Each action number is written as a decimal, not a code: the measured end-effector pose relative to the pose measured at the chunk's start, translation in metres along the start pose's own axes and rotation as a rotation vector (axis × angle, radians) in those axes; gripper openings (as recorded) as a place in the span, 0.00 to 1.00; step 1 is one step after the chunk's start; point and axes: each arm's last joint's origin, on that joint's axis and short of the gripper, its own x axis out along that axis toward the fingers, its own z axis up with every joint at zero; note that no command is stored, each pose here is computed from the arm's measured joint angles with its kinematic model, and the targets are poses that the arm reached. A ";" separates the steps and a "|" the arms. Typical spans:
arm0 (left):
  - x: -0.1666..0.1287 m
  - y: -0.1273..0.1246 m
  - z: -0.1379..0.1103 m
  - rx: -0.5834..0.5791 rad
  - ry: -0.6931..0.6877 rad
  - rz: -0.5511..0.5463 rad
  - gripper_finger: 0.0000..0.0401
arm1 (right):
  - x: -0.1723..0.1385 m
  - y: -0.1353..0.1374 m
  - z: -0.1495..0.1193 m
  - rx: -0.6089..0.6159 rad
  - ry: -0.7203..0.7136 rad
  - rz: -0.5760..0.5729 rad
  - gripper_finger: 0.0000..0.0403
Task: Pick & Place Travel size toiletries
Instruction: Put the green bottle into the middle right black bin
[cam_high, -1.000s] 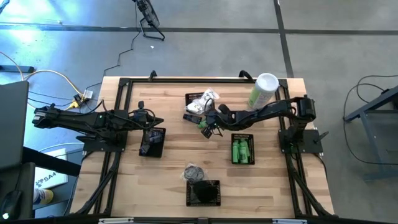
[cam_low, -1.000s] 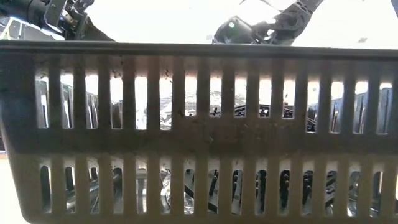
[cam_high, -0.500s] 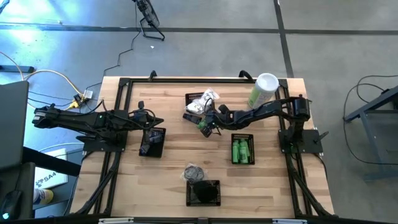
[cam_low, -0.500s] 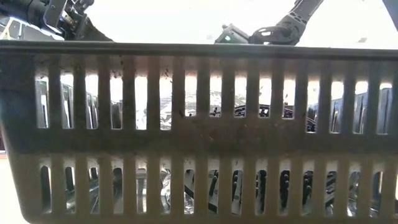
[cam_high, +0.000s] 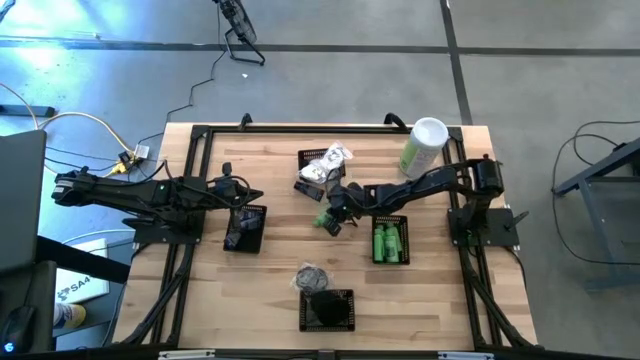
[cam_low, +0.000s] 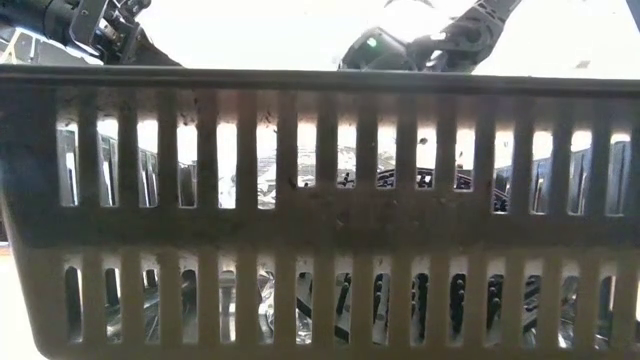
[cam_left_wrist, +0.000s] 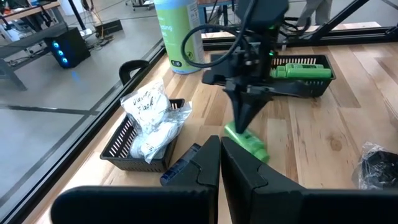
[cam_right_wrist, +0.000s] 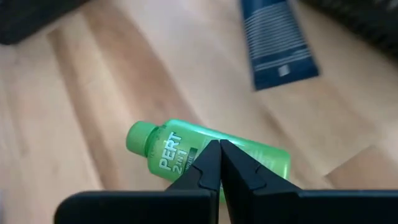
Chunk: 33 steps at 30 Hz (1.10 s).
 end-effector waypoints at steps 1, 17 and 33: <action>0.000 0.000 0.000 0.000 0.000 0.000 0.03 | 0.000 0.002 -0.001 0.003 0.005 0.009 0.00; 0.000 0.000 0.000 0.000 0.000 0.000 0.03 | -0.009 0.026 -0.013 -0.018 0.019 0.078 0.00; 0.000 0.000 0.000 0.000 0.001 0.000 0.03 | -0.055 0.034 0.013 -0.393 -0.085 0.252 0.00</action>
